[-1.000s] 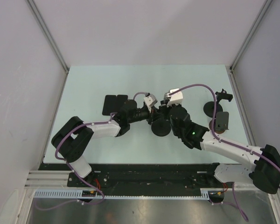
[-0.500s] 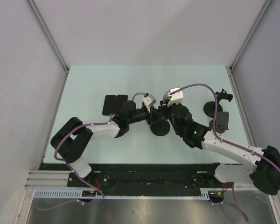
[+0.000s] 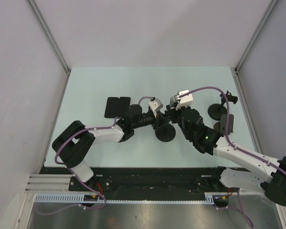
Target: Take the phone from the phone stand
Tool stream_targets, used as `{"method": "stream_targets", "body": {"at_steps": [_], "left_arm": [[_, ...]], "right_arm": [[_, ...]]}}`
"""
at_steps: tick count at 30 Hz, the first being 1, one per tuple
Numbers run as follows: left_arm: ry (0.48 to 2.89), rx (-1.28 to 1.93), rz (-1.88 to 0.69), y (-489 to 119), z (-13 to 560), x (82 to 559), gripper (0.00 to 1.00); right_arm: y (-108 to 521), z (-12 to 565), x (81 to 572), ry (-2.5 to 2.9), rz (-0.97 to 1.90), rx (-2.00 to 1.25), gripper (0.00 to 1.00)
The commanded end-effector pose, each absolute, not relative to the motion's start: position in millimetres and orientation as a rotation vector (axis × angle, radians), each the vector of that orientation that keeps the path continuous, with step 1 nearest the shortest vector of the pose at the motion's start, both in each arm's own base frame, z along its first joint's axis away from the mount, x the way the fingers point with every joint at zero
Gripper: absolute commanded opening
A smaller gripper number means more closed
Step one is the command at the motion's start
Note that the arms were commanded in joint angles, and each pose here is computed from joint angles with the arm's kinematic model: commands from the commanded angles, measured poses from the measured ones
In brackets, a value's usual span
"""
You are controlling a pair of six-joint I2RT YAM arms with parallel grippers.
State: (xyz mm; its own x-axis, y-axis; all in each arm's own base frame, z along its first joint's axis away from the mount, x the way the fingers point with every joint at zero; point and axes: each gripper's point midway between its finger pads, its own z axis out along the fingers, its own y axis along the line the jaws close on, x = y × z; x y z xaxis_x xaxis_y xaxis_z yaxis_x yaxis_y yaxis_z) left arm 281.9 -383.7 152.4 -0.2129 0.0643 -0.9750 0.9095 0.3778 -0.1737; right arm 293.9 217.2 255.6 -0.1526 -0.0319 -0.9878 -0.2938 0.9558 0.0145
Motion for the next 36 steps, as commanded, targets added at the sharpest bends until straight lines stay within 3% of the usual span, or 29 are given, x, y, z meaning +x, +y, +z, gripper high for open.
{"method": "stream_targets", "body": {"at_steps": [1, 12, 25, 27, 28, 32, 36], "left_arm": [[2.015, 0.77, -0.747, -331, 56, 297, 0.0], [2.051, 0.776, -0.708, -328, 45, 296, 0.0], [2.007, 0.814, -0.754, -336, 58, 294, 0.01], [1.982, 0.82, -0.77, -338, 67, 294, 0.11], [1.968, 0.822, -0.778, -340, 72, 294, 0.23], [1.925, 0.802, -0.776, -338, 93, 296, 0.48], [1.881, 0.755, -0.732, -328, 119, 299, 0.59]], "right_arm": [[211, 358, 284, 1.492, 0.386, -0.097, 0.0], [201, 412, 270, 1.388, 0.457, -0.077, 0.0], [185, 437, 259, 1.355, 0.463, -0.062, 0.0], [182, 437, 258, 1.356, 0.445, -0.065, 0.0], [178, 438, 258, 1.354, 0.437, -0.059, 0.0], [171, 439, 257, 1.358, 0.415, -0.043, 0.0], [167, 440, 256, 1.355, 0.392, -0.05, 0.0]]}}
